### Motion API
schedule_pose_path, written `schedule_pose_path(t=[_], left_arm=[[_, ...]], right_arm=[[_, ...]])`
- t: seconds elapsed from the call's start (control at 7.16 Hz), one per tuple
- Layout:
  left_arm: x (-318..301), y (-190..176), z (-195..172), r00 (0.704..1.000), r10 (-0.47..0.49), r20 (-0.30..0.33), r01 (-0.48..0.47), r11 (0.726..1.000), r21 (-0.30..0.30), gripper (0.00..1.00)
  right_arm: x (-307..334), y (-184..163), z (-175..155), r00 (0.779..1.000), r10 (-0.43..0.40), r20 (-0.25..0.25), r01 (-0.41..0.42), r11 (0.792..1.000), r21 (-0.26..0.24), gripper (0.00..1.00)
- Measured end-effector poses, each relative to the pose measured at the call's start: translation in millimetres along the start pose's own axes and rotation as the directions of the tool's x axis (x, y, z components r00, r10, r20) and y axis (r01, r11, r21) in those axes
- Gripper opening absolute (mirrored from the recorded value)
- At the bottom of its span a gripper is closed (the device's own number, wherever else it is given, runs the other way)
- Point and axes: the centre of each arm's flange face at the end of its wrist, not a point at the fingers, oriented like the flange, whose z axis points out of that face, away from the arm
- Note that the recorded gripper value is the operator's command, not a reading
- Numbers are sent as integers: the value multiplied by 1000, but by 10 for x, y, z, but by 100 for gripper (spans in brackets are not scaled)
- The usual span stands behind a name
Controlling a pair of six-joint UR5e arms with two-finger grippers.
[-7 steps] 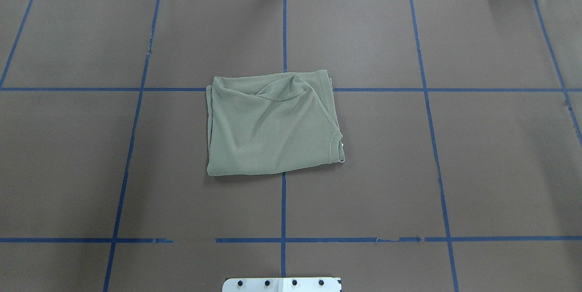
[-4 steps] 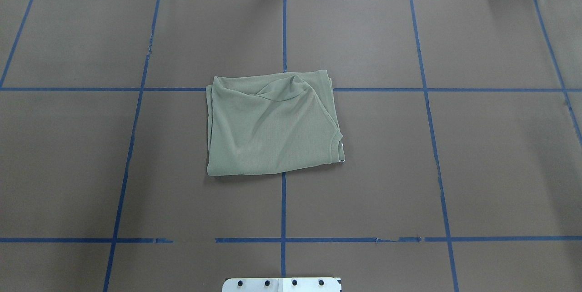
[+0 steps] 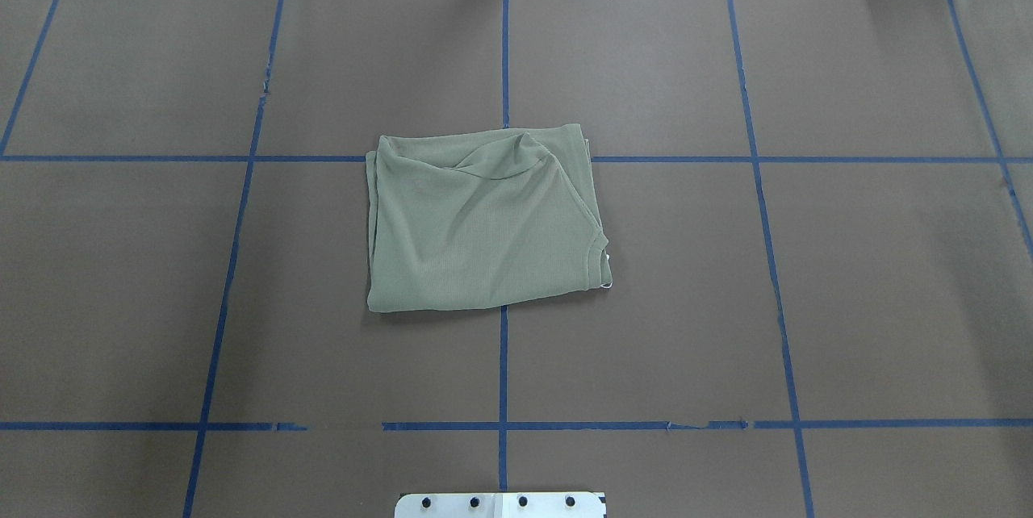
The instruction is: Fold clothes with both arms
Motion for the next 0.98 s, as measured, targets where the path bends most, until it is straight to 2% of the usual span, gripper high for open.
schedule_pose_path(t=[0.98], left_arm=[[-92,95,115,1000,-24,-3,24,999,-26,100]], right_arm=[[19,-9,-75,1000,-1,-7,1,1000,18,100]])
